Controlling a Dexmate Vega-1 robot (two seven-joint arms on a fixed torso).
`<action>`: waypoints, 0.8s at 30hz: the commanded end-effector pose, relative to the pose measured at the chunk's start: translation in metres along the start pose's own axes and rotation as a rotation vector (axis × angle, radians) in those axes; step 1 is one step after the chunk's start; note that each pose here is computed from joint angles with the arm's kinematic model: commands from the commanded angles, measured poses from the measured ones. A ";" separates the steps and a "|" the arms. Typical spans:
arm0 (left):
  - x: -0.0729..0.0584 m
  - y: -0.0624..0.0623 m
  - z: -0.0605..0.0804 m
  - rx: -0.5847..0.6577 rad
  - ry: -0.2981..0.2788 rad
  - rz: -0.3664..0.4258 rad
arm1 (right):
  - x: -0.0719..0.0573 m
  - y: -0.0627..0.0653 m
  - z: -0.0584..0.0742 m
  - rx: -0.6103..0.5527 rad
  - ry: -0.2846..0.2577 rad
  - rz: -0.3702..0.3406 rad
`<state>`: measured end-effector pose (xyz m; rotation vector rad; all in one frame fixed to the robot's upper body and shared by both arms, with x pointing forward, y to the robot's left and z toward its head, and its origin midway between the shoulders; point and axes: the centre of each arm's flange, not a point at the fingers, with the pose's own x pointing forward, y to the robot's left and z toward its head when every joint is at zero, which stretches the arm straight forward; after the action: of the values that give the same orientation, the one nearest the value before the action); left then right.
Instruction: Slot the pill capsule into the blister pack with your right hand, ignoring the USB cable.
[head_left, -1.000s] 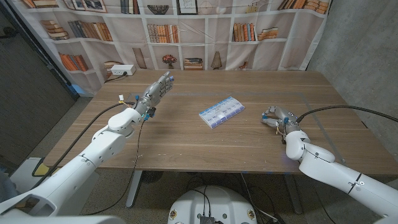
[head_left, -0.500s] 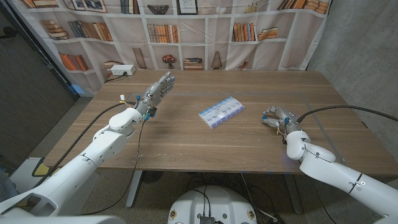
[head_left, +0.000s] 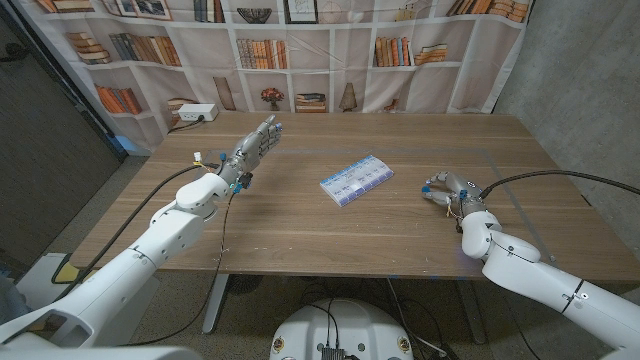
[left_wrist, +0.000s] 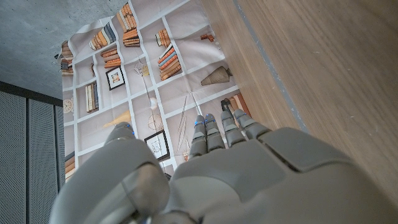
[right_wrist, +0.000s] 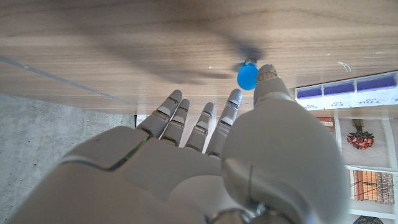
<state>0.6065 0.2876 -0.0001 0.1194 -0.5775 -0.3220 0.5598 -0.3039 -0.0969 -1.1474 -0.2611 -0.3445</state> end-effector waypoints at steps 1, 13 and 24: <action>-0.001 -0.001 -0.002 -0.002 0.002 -0.003 | 0.000 0.002 0.002 -0.008 -0.008 -0.007; 0.000 -0.001 -0.002 0.000 0.001 -0.006 | 0.002 0.003 0.000 -0.008 0.002 -0.013; 0.000 -0.002 -0.002 0.001 0.004 -0.008 | 0.002 0.006 -0.002 -0.007 0.002 -0.017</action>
<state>0.6069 0.2864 -0.0022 0.1206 -0.5740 -0.3277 0.5630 -0.3033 -0.0994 -1.1533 -0.2669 -0.3566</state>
